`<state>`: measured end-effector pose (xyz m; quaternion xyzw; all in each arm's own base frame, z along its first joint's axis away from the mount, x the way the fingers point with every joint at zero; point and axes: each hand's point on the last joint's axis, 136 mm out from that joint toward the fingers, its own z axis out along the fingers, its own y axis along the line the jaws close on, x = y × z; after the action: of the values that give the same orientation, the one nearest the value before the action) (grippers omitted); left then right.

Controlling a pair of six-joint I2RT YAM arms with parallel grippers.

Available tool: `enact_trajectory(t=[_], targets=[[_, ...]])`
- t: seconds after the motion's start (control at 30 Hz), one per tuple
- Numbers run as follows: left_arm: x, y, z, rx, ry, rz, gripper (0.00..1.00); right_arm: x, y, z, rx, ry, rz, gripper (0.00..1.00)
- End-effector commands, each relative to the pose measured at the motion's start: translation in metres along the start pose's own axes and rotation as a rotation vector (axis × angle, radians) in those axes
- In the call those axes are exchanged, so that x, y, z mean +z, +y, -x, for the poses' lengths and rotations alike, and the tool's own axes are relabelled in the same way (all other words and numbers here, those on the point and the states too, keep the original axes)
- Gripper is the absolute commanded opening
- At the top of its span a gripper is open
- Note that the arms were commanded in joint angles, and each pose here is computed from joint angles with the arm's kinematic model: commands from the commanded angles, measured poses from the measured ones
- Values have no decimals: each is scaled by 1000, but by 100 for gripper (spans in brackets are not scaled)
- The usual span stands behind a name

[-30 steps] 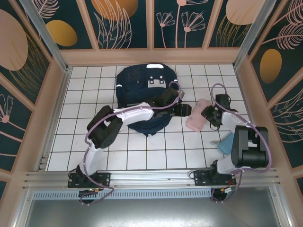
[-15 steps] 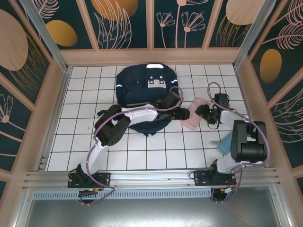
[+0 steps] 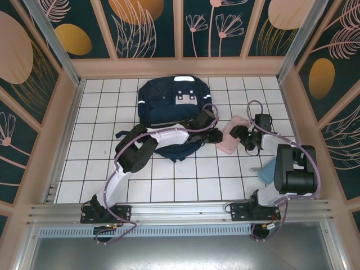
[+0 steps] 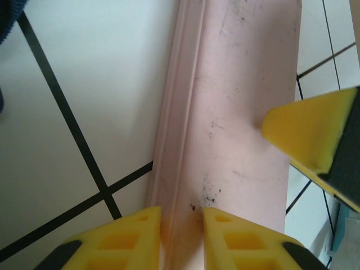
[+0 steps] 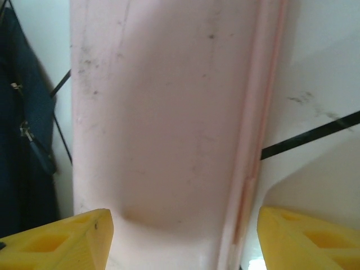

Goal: Pack the student bag

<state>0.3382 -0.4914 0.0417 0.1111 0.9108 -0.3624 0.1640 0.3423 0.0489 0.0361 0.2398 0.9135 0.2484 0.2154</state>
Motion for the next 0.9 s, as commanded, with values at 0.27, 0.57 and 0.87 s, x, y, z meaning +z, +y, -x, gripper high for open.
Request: enact_trajectory(t=[0.27,0.57,0.87], targets=[[12,56,-32,-41,51,156,18,-22,61,-18,-69,76,419,68],[2,57,-31,-43,43,146,15,-47,86,-15,-88,42,540,68],[1,45,-25,-25,42,102,17,-20,64,-23,-19,100,435,61]])
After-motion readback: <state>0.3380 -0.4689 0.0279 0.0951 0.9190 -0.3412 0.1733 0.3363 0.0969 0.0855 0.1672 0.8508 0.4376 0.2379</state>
